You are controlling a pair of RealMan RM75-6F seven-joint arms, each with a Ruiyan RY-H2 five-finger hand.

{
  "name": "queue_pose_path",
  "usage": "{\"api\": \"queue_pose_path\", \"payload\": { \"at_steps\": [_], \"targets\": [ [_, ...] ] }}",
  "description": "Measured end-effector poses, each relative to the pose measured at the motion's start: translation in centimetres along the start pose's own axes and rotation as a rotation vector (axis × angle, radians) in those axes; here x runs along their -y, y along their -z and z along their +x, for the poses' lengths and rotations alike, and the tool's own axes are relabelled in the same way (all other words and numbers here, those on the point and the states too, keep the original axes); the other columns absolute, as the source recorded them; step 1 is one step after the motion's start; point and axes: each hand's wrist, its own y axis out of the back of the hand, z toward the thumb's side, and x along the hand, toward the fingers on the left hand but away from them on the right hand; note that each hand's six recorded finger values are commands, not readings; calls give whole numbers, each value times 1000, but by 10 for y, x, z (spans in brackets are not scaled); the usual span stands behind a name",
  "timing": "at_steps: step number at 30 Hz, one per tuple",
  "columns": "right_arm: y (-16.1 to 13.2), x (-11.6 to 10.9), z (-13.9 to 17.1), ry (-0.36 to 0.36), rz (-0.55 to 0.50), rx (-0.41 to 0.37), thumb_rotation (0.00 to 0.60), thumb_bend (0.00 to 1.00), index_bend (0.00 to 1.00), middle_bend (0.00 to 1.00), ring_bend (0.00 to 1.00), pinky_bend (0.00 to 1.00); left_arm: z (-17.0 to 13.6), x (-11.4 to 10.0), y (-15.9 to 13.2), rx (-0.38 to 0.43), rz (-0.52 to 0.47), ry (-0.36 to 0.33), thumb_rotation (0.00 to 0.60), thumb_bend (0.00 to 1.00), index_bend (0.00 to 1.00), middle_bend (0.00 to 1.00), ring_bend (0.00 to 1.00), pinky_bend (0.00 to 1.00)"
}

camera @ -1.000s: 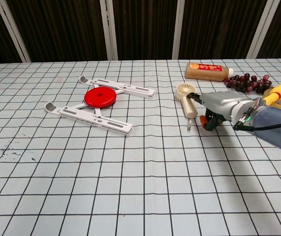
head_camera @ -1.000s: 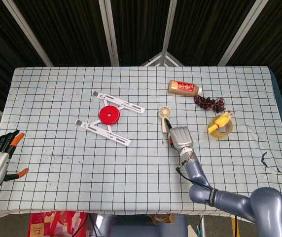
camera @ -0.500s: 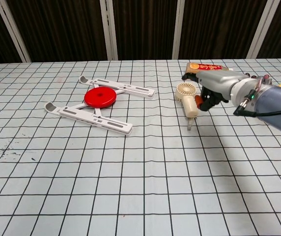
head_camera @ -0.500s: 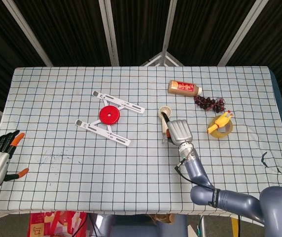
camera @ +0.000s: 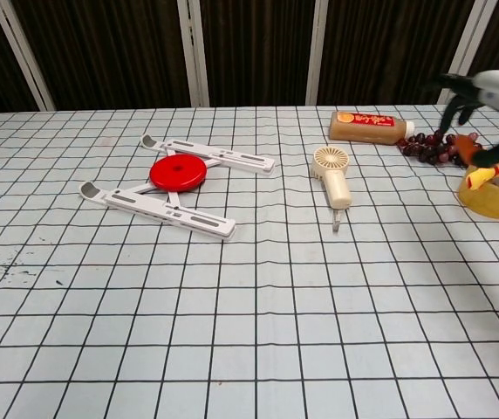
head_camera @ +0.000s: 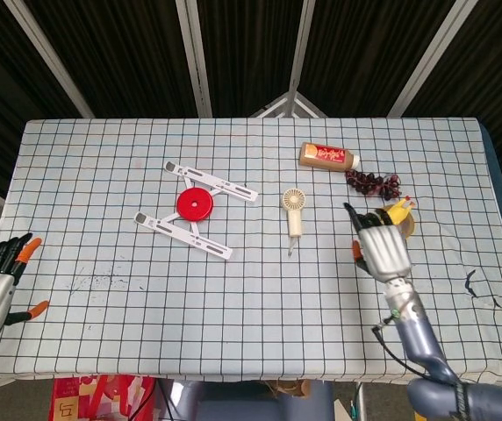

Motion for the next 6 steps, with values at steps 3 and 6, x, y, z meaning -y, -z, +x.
{"api": "queue_pose_path", "payload": {
  "at_steps": [3,6],
  "targets": [
    [40,-9,40,14,60,49,600,472,0,0,0,0,-1,1,0,-4,6,-1,600,34,0,0,0,0],
    [67,-15,76,45,92,89,600,452,0,0,0,0,-3,2,1,-8,19,0,600,34,0,0,0,0]
  ]
}}
